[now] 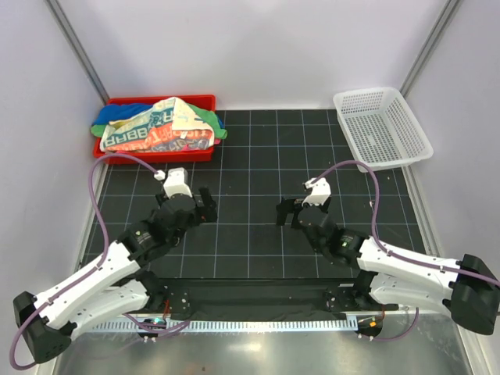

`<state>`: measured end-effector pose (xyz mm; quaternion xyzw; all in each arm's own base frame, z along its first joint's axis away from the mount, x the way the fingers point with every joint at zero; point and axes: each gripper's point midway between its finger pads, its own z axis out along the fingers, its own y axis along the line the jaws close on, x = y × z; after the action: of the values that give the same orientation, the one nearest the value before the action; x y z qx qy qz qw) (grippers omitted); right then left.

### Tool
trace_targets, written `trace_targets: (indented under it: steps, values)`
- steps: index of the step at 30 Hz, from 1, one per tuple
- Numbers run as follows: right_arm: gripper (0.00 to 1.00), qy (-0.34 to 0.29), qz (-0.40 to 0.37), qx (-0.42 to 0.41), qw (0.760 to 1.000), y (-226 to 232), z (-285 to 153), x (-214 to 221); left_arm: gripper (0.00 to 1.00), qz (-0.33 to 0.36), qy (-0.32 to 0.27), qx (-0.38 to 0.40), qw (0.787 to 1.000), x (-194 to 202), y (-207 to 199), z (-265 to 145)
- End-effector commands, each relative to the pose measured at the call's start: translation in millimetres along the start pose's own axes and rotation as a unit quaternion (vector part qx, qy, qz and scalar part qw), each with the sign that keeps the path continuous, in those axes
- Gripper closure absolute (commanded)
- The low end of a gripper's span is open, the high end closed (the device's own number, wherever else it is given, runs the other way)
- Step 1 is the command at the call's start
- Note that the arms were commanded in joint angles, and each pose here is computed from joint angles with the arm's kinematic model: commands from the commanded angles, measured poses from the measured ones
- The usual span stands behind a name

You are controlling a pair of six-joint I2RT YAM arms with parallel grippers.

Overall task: Fold and stack the towels
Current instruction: Grab crumpled towel

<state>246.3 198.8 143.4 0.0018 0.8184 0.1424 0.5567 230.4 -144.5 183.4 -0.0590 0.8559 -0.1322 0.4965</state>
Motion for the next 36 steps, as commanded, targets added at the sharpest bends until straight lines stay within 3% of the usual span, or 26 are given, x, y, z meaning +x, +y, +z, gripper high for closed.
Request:
trace_targets:
  steps: [1, 11, 18, 19, 24, 29, 36]
  values:
    - [0.0, -0.011, 0.01, -0.006, 1.0, 6.7, 2.6, -6.4, 0.01, -0.028, -0.055, -0.021, 0.998, -34.1, -1.1, -1.0]
    - [0.0, -0.009, 0.01, -0.004, 1.0, 4.8, 0.1, -7.3, 0.0, -0.067, -0.098, -0.067, 0.991, -85.4, 11.8, 21.3]
    - [0.0, -0.025, 0.037, -0.027, 0.999, 2.3, -11.6, -13.2, 0.01, -0.144, -0.136, -0.156, 0.968, -158.8, 66.9, 95.1]
    - [0.0, -0.025, 0.037, -0.027, 0.999, 2.7, -11.8, -13.1, 0.0, -0.142, -0.128, -0.161, 0.968, -153.7, 68.1, 105.4]
    - [0.0, -0.021, 0.047, -0.041, 0.998, 6.2, -15.0, -12.8, 0.05, -0.165, -0.146, -0.197, 0.955, -201.5, 94.6, 155.3]
    - [0.0, -0.019, 0.054, -0.049, 0.997, 8.9, -16.1, -12.0, 0.1, -0.159, -0.117, -0.182, 0.963, -211.0, 95.2, 208.3]
    - [0.0, -0.01, 0.05, -0.048, 0.998, 9.8, -14.0, -7.1, 0.12, -0.157, -0.069, -0.202, 0.964, -183.4, 104.1, 271.0]
